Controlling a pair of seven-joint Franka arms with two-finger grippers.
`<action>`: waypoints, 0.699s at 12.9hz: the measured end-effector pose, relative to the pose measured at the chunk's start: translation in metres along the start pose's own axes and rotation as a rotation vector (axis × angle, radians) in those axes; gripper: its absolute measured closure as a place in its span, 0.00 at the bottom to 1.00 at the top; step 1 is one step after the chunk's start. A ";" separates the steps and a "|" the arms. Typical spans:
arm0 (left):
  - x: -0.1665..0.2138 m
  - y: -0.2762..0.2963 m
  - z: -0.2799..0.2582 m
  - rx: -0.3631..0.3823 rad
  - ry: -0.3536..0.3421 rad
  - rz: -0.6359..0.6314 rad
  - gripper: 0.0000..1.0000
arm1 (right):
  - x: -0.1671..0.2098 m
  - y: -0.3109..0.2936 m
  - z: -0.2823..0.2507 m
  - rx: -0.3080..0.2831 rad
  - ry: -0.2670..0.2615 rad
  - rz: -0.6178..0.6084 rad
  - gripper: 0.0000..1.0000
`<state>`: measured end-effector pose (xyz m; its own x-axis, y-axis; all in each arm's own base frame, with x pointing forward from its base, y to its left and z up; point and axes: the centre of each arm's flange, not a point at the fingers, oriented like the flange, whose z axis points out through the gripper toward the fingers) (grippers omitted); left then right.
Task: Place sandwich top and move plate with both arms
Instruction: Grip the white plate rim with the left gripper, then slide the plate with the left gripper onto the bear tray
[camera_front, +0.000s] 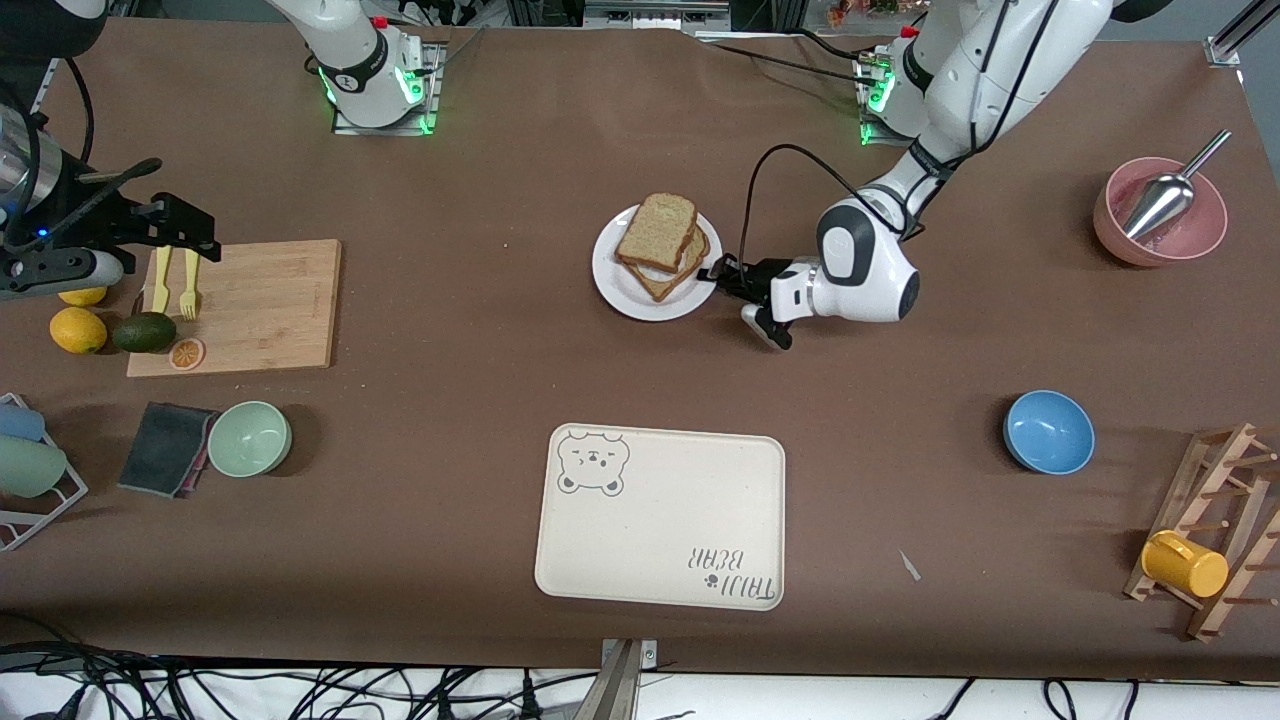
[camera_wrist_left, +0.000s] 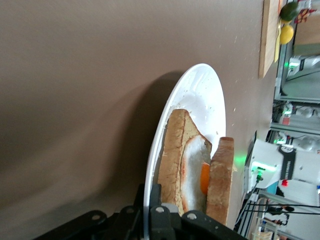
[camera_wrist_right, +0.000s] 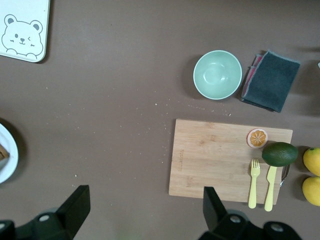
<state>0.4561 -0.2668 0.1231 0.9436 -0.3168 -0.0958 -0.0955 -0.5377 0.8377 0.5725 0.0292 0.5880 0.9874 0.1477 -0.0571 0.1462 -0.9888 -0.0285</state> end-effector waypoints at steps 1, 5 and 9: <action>0.003 -0.005 -0.012 -0.021 0.013 -0.014 0.96 | 0.000 0.002 0.000 0.000 0.000 0.003 0.00; 0.039 0.006 -0.050 -0.060 0.088 -0.074 0.96 | -0.001 0.005 -0.001 0.000 0.002 0.008 0.00; 0.106 0.059 -0.099 -0.090 0.209 -0.101 0.96 | -0.007 0.003 -0.009 -0.001 0.010 0.006 0.00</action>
<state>0.5819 -0.2547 0.2151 0.9929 -0.0911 -0.0760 0.0226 -0.4838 0.8749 0.5671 0.0247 0.5976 0.9888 0.1413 -0.0471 0.1401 -0.9898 -0.0273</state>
